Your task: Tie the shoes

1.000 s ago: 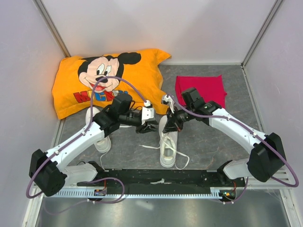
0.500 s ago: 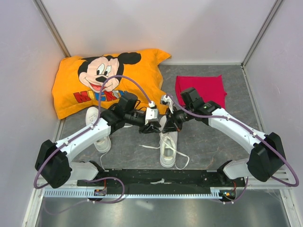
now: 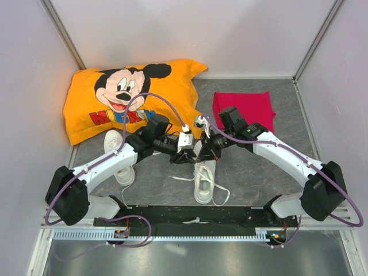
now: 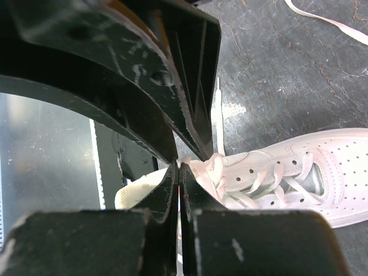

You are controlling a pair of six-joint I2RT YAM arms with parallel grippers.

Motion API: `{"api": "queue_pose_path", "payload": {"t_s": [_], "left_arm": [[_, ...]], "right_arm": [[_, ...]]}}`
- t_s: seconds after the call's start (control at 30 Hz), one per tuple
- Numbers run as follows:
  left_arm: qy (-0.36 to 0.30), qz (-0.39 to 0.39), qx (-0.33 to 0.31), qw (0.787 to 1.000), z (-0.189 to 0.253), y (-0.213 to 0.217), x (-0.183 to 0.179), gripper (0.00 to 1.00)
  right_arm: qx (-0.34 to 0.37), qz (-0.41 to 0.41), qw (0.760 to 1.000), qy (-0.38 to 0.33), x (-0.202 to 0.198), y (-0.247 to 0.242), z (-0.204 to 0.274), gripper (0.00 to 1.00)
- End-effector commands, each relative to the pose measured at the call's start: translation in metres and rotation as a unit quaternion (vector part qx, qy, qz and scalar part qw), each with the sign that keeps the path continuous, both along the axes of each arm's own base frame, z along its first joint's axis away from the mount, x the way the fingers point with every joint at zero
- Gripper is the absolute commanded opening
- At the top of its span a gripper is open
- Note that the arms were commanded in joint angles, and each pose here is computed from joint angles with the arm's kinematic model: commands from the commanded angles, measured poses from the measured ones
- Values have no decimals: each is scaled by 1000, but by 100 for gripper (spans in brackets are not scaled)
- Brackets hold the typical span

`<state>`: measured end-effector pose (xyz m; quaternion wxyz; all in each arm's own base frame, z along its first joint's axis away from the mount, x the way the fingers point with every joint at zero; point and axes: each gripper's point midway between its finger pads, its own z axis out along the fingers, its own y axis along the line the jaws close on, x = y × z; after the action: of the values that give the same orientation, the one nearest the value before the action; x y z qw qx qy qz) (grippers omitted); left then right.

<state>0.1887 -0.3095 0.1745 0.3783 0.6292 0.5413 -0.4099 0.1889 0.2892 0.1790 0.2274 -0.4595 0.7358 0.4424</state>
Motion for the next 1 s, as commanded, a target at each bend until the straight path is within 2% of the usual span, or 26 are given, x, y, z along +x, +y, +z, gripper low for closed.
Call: {"api": "queue_pose_path", "payload": {"t_s": [0.0, 0.1, 0.13, 0.17, 0.27, 0.67, 0.73, 0.77, 0.8, 0.87, 0.97], "left_arm": [[2, -21, -16, 1000, 0, -6, -4, 35], [4, -25, -24, 999, 6, -9, -5, 31], [4, -28, -27, 999, 9, -10, -5, 26], [6, -27, -28, 999, 11, -11, -5, 15], [9, -31, -35, 999, 18, -8, -11, 3], [20, -13, -52, 998, 37, 6, -23, 2], [21, -10, -51, 998, 36, 8, -22, 2], [24, -6, -49, 998, 35, 8, -22, 1], [24, -3, -51, 998, 34, 8, -20, 2], [30, 7, -51, 998, 34, 9, -17, 2], [39, 14, -52, 998, 31, 8, -15, 2]], "right_arm": [[29, 12, 998, -45, 5, 6, 26, 0], [28, 12, 999, -45, 5, 6, 25, 0], [28, 11, 998, -46, 5, 6, 25, 0], [27, 11, 999, -46, 5, 5, 24, 0], [23, 11, 998, -49, 5, 4, 23, 0], [16, 6, 998, -54, 5, 0, 19, 2], [15, 6, 998, -54, 5, 1, 20, 14], [11, 3, 998, -55, 6, -1, 19, 25], [8, 2, 998, -57, 6, -2, 19, 46], [0, 2, 998, -64, 4, -6, 19, 53], [-17, -3, 996, -91, 2, -18, 15, 54]]}}
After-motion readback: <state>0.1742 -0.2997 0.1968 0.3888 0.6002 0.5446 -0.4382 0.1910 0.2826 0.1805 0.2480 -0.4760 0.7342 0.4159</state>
